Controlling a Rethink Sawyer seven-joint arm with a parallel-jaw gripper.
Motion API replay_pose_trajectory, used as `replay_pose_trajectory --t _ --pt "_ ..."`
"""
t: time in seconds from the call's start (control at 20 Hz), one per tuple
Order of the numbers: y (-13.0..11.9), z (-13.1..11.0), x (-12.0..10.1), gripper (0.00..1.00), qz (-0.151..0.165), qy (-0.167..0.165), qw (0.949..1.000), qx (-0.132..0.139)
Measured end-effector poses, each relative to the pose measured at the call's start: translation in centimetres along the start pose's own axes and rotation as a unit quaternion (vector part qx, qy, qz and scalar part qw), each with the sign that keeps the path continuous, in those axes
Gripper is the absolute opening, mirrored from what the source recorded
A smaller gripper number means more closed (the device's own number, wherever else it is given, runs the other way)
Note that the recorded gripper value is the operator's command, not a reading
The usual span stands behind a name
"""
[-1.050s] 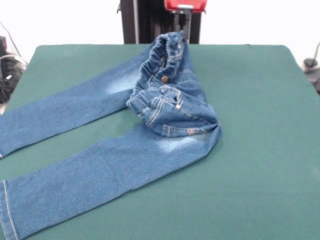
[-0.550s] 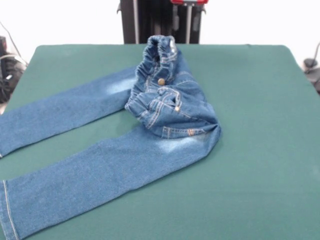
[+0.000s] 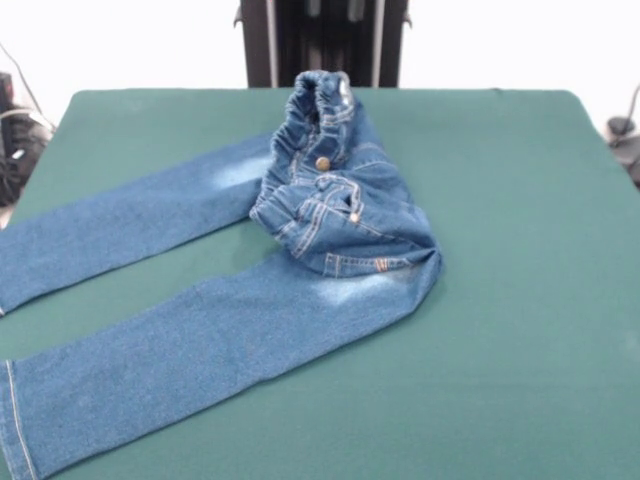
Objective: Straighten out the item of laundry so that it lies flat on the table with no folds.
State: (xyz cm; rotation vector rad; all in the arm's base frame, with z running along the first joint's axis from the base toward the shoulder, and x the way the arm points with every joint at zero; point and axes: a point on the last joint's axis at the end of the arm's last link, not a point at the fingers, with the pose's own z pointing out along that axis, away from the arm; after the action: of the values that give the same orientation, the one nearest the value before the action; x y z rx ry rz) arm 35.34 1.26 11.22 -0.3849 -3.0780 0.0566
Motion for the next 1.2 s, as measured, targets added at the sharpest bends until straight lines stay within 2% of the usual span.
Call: replay_pose_trajectory --t 0.2,0.3,0.35,0.5,0.65,0.95,1.2 --pt "-1.6 -1.7 -2.9 1.0 0.016 0.027 0.9995 0.005" --pt "-2.6 -2.9 -6.1 1.0 0.02 0.026 0.9994 0.01" --pt "-2.7 -3.0 -6.6 1.0 0.021 0.024 0.9995 0.01" --pt "-3.6 -4.0 -11.4 1.0 0.022 -0.011 0.9996 0.015" --pt "-4.0 -4.3 -13.8 1.0 0.022 -0.03 0.9992 0.018" --pt "-4.9 -3.6 -21.1 1.0 0.022 -0.069 0.9971 0.022" --pt "-4.9 -1.8 -24.4 1.0 0.019 -0.077 0.9966 0.022"
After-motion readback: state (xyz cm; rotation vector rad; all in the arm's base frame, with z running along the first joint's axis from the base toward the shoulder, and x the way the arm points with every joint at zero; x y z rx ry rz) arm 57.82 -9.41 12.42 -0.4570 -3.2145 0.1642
